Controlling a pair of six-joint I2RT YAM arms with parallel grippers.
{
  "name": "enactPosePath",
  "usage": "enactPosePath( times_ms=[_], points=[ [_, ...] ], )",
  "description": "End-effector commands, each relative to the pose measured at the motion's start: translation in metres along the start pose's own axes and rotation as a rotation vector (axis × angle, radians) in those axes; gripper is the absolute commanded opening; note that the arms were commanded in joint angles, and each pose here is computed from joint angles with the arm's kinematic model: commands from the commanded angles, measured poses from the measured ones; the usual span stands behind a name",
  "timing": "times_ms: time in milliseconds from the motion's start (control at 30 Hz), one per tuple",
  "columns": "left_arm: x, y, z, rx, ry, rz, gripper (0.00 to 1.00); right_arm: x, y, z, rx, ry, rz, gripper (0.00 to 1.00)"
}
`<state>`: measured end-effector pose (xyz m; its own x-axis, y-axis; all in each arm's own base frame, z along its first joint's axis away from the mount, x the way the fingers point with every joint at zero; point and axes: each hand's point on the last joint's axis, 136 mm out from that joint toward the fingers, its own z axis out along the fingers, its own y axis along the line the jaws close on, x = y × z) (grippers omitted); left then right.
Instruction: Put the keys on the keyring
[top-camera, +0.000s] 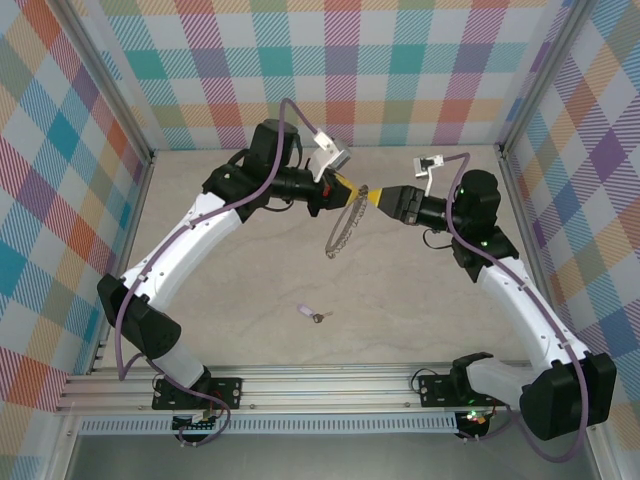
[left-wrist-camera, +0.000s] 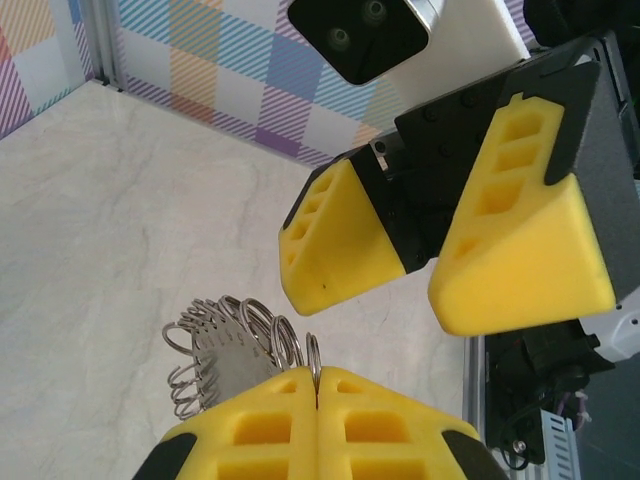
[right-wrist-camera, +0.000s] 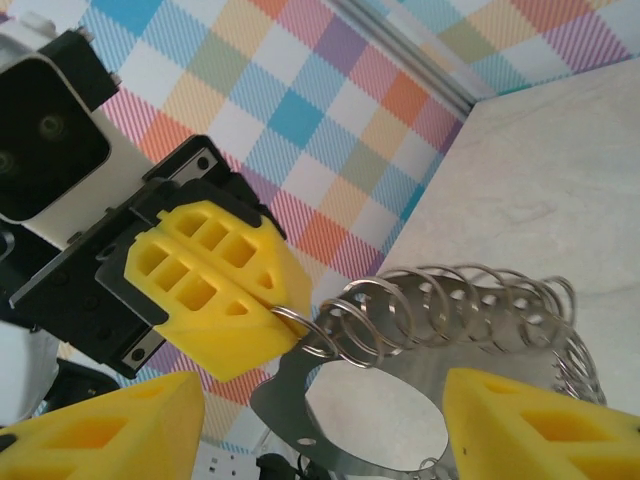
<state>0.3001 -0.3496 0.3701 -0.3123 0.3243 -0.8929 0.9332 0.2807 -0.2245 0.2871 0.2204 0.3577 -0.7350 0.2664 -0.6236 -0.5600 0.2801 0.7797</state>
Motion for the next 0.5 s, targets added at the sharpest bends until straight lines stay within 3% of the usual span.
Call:
enactPosePath(
  times_ms=[0, 267, 467],
  points=[
    [-0.018, -0.012, -0.013, 0.038, -0.034, 0.062, 0.00, -0.014, 0.029, -0.002, -0.071, -0.025, -0.121, 0.63],
    [-0.019, -0.020, -0.017, 0.077, -0.041, 0.067, 0.00, -0.019, 0.038, -0.003, -0.107, -0.059, -0.169, 0.53],
    [-0.019, -0.026, -0.019, 0.099, -0.041, 0.074, 0.00, -0.021, 0.045, -0.003, -0.147, -0.062, -0.193, 0.38]
  ],
)
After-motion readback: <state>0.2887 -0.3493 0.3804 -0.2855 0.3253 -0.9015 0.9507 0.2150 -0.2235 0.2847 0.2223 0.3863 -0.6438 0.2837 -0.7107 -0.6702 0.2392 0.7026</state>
